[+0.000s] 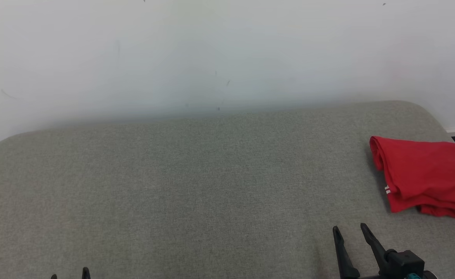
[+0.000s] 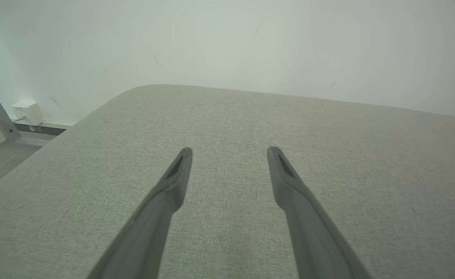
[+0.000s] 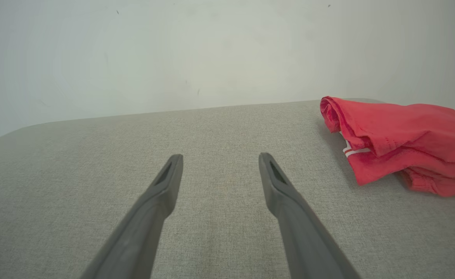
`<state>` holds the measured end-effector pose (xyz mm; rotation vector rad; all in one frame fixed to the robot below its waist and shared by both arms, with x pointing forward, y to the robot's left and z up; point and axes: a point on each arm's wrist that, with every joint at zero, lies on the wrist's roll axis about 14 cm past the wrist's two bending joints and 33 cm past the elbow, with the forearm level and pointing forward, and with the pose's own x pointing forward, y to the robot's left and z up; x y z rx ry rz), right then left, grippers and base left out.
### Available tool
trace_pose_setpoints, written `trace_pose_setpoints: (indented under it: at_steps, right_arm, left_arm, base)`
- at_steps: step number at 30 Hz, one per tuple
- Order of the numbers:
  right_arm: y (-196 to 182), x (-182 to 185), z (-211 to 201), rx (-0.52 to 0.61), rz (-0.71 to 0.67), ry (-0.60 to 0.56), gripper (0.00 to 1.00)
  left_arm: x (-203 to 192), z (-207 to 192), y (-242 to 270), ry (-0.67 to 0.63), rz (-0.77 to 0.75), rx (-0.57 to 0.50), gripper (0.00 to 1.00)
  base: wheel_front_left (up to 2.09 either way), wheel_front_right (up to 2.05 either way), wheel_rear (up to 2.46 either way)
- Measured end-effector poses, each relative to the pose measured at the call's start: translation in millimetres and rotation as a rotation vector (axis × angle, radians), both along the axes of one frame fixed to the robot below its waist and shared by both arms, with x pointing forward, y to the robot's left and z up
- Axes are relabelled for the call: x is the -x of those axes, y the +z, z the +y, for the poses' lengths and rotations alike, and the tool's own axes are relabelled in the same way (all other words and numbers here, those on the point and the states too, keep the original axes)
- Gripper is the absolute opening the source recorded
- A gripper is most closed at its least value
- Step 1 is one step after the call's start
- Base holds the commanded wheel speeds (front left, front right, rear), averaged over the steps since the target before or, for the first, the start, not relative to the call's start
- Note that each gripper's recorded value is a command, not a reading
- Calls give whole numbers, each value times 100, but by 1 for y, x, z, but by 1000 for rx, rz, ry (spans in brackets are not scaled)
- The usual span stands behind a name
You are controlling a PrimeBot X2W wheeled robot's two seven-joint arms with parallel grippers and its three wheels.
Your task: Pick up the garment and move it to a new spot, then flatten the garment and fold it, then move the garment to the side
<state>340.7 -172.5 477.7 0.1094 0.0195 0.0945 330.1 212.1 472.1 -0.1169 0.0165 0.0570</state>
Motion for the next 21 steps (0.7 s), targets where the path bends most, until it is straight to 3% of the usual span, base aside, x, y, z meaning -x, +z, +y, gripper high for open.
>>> trace_pose_setpoints:
  at_steps: [21]
  right_arm:
    - [-3, 0, 5, -11, 4, 10, 100]
  left_arm:
    - [2, 5, 1, 9, -5, 2, 100]
  base:
    - [0, 0, 0]
